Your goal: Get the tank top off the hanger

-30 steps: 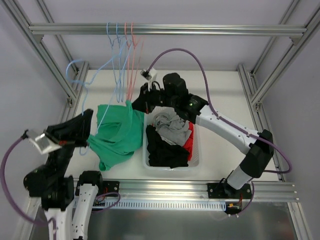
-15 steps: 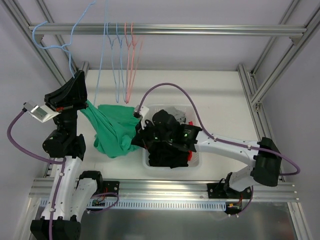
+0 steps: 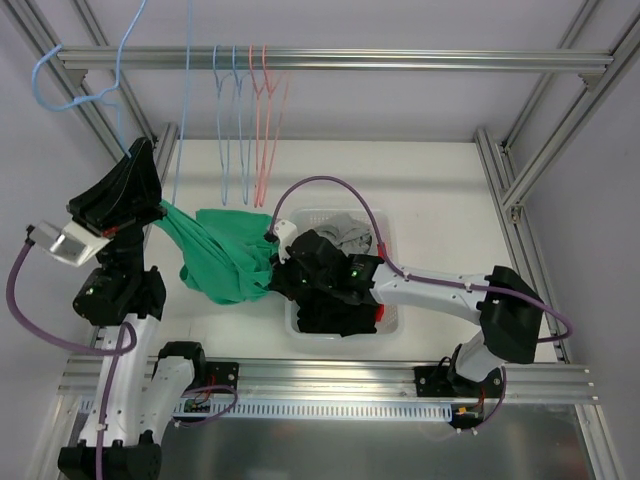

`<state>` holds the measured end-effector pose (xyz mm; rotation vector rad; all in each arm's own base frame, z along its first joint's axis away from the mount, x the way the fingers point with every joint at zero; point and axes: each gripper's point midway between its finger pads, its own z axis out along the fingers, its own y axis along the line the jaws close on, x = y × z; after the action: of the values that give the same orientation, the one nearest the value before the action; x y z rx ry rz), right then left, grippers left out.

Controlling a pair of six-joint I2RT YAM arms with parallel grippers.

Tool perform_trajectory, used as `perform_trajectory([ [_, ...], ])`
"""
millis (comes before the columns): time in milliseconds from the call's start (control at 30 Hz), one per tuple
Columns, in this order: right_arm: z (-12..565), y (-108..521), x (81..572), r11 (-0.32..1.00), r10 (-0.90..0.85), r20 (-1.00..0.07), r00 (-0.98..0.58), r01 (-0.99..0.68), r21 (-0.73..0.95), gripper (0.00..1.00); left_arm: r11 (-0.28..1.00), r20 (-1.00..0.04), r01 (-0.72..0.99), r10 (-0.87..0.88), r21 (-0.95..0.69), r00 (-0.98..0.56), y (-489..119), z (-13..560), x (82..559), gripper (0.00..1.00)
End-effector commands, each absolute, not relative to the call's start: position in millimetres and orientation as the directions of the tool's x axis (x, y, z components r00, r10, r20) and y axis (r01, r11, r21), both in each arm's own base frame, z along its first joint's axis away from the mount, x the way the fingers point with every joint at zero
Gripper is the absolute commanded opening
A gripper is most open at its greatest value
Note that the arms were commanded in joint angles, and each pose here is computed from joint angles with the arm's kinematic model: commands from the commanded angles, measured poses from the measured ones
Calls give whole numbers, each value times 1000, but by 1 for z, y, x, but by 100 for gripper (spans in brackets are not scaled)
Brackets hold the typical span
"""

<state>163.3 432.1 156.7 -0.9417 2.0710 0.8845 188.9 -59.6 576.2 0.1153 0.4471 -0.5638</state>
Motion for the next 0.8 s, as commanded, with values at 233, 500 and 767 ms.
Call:
perform_trajectory([
  [233,213,481,147,348,-299,-848,-437,-878,329,0,878,-211,443,-405,183,890,-63,591,105,0],
  [500,137,445,176,626,-447,-716,-537,-759,179,0,856,-148,513,-500,69,853,-47,644,117,0],
  [767,158,449,167,577,-400,-761,-512,-785,225,0,913,-400,374,-407,-162,821,-21,568,140,0],
])
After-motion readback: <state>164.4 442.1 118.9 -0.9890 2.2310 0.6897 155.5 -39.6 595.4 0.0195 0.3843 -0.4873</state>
